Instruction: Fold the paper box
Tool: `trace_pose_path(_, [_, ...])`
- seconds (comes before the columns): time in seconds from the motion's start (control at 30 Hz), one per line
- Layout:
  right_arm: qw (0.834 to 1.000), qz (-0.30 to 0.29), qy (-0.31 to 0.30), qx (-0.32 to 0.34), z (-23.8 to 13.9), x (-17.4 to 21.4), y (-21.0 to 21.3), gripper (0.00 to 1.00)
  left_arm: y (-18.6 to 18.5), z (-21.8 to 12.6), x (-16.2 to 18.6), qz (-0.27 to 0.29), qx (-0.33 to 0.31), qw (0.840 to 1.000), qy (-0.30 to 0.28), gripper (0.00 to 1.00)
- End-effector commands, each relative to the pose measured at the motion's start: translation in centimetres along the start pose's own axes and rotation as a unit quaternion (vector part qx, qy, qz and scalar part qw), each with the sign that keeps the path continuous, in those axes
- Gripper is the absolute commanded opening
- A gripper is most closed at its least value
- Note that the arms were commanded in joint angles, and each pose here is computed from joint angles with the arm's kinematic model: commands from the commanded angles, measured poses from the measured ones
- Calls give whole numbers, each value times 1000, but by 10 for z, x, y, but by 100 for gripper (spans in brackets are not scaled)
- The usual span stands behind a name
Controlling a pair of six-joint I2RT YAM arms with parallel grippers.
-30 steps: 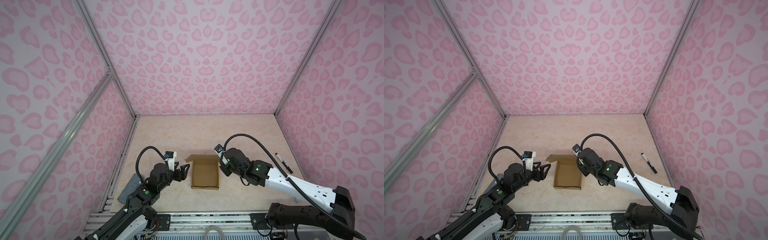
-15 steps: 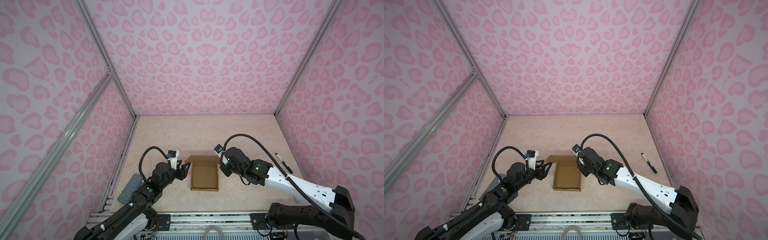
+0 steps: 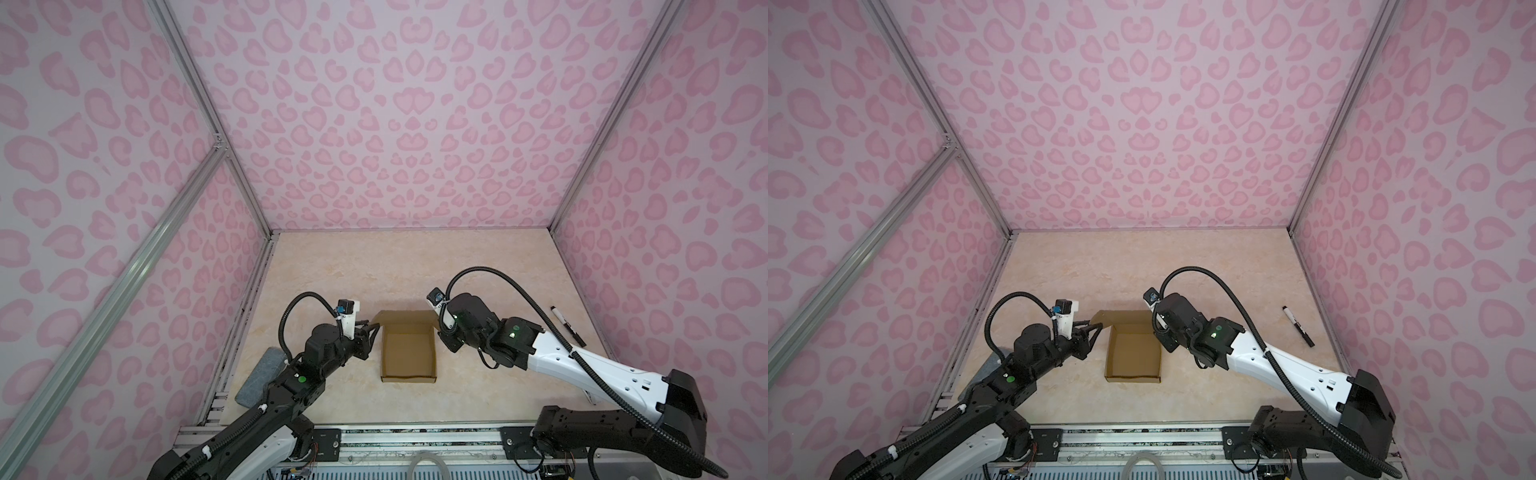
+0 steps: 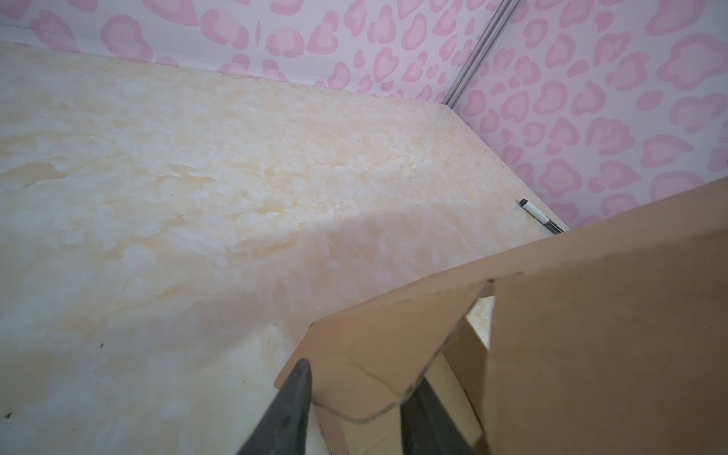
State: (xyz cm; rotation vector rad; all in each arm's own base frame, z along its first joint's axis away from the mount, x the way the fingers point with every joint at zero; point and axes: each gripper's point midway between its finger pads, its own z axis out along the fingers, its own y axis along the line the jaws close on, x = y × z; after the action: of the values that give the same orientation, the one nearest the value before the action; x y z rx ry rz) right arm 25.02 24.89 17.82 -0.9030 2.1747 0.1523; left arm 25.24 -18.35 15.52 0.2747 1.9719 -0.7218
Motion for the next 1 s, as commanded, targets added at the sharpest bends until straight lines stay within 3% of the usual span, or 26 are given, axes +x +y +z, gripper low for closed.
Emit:
trace_pose_path(0.0, [1000,7,4,-4,1,0,2,0,-7,-1,-7,-7,16,1000,-13,37])
trace_pose_path(0.3, [1000,21,5,-12,2,-3,5,0,-10,0,-1,-29,29,999,-2,22])
trace_pose_path(0.97, [999,42,29,-21,9,-17,16,5,-13,-2,2,-95,30,995,-3,9])
